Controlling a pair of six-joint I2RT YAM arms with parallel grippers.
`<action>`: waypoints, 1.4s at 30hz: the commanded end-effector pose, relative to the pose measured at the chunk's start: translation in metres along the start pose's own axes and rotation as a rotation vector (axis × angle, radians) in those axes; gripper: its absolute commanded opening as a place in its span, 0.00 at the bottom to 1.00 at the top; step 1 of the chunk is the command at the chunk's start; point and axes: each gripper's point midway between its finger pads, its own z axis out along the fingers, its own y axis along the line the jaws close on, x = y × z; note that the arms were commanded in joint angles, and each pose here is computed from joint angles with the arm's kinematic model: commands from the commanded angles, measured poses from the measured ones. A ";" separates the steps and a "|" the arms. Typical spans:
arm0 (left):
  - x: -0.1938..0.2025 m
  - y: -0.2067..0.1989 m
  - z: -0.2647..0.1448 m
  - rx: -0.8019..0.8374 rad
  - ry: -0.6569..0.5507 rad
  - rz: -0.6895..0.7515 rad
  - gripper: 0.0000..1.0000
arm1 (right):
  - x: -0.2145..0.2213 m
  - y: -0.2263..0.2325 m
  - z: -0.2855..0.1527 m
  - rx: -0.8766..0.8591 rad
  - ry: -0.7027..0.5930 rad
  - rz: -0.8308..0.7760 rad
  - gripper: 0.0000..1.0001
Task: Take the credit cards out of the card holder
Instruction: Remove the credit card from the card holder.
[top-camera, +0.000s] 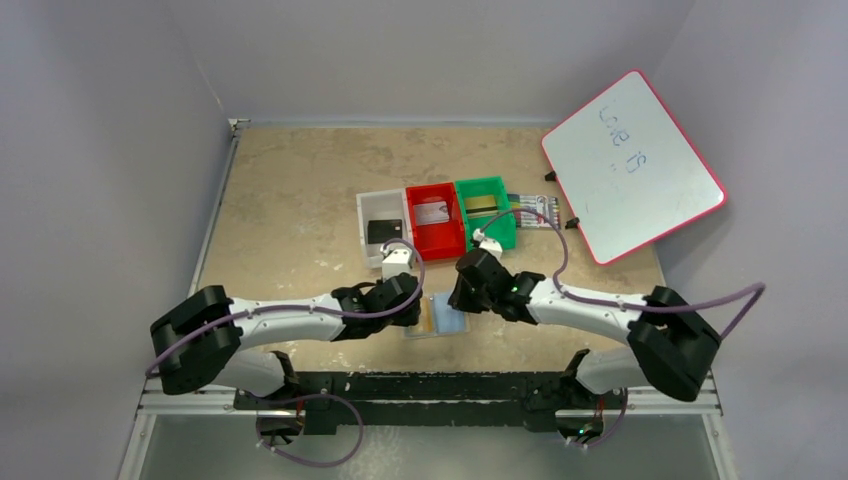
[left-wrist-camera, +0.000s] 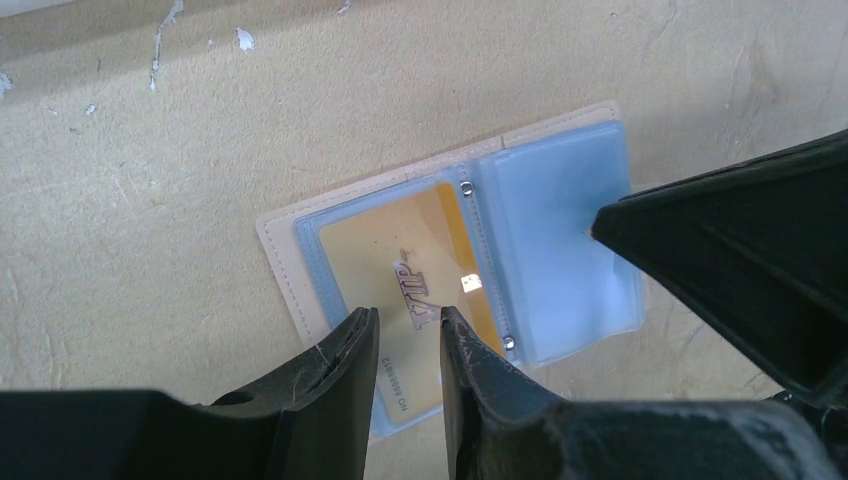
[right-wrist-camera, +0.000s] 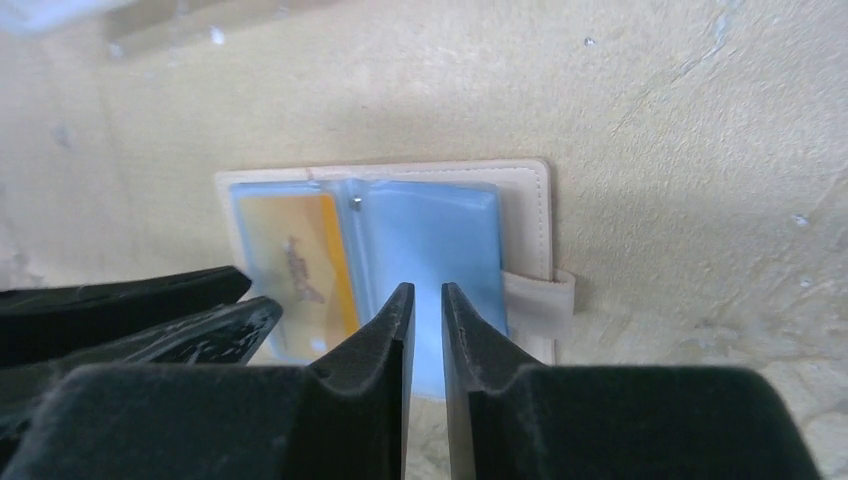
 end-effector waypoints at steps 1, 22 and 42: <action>-0.021 -0.014 -0.012 0.044 -0.061 -0.028 0.29 | -0.029 0.024 -0.031 -0.108 -0.104 -0.034 0.20; -0.020 -0.009 -0.018 0.038 -0.059 -0.037 0.34 | -0.015 -0.018 0.027 0.203 -0.030 -0.122 0.23; -0.070 0.041 -0.067 -0.041 -0.361 -0.254 0.49 | -0.074 0.074 -0.053 -0.326 -0.319 0.009 0.78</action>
